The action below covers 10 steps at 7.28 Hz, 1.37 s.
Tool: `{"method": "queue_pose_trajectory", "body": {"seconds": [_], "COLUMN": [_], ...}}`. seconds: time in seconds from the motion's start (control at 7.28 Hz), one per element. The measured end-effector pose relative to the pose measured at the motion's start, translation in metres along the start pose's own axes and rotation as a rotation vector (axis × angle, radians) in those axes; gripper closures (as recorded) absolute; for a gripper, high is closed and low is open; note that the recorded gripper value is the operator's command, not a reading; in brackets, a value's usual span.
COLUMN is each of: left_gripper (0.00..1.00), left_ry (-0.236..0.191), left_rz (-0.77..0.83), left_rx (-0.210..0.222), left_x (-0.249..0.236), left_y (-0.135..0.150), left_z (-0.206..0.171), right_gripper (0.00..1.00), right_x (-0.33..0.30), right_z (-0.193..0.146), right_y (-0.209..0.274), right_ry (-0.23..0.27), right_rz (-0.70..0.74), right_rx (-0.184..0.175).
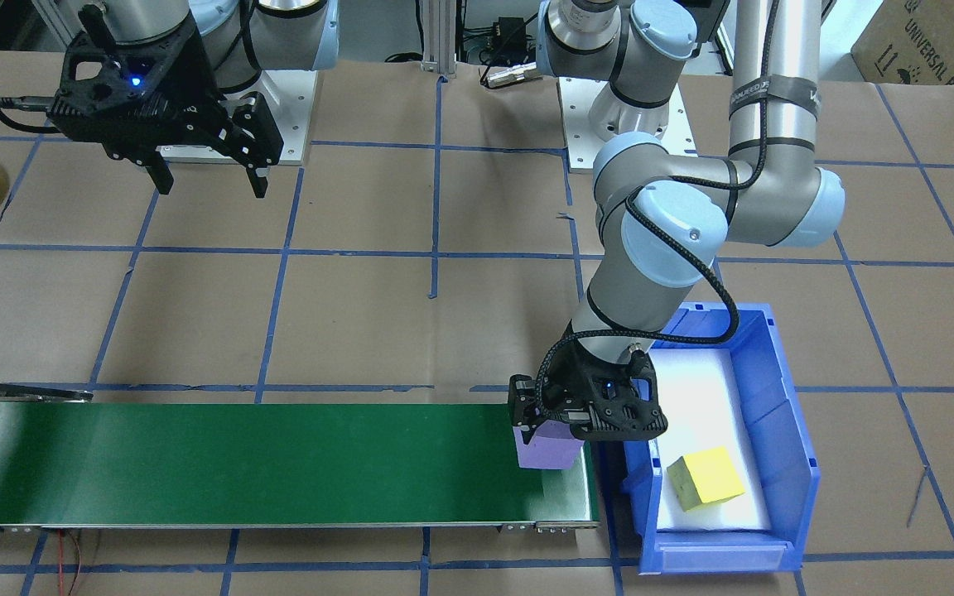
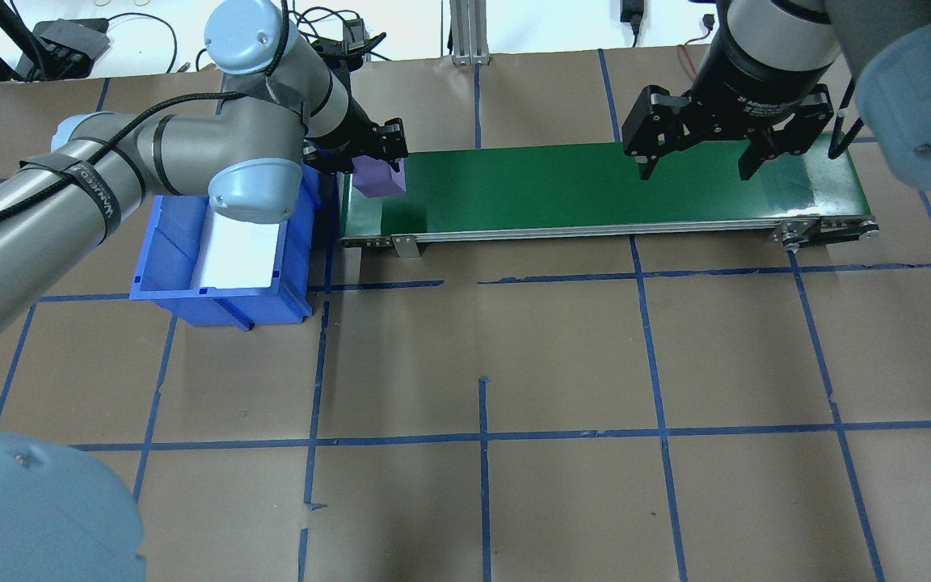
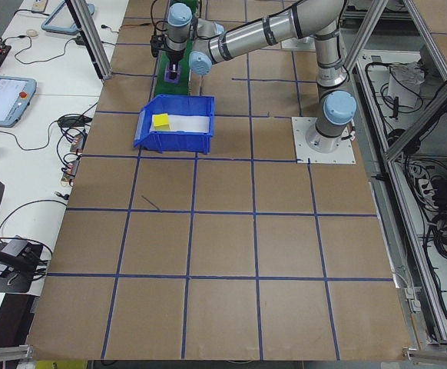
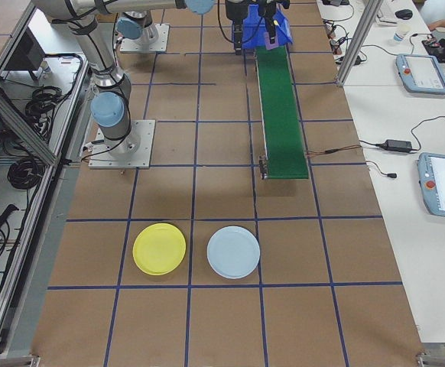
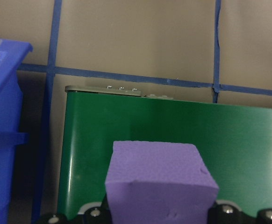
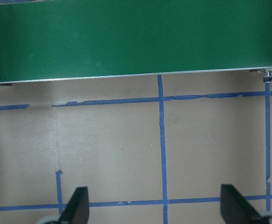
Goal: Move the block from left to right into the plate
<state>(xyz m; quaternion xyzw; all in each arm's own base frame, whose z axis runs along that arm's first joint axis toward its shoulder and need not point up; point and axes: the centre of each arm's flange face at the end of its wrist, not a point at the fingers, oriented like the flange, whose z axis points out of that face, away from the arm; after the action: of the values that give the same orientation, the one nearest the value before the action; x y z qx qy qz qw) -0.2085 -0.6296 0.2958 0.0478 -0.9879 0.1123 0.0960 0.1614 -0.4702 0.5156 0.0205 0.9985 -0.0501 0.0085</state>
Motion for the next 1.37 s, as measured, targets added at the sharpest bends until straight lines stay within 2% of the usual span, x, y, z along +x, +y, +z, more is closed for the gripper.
{"method": "queue_pose_trajectory", "body": {"seconds": [0.14, 0.41, 0.69, 1.1, 1.37], "left_gripper": [0.00, 0.00, 0.00, 0.00, 0.00], "left_ry": [-0.015, -0.063, -0.090, -0.139, -0.153], "left_rz": [0.003, 0.011, 0.019, -0.042, -0.103], "left_rx": [0.009, 0.066, 0.109, 0.113, 0.084], "left_x": [-0.001, -0.005, -0.039, -0.132, -0.176], "left_y": [-0.002, -0.010, -0.029, -0.057, -0.067], "left_z": [-0.003, -0.032, -0.064, -0.070, -0.048], "right_gripper": [0.00, 0.00, 0.00, 0.00, 0.00], "right_x": [0.000, 0.000, 0.000, 0.000, 0.000], "right_z": [0.000, 0.001, 0.001, 0.002, 0.002], "right_y": [0.000, 0.000, 0.000, 0.000, 0.000], "right_ry": [0.000, 0.000, 0.000, 0.001, 0.001], "right_rz": [0.000, 0.000, 0.000, -0.001, -0.001], "right_rx": [-0.001, -0.002, -0.004, -0.004, -0.005]}}
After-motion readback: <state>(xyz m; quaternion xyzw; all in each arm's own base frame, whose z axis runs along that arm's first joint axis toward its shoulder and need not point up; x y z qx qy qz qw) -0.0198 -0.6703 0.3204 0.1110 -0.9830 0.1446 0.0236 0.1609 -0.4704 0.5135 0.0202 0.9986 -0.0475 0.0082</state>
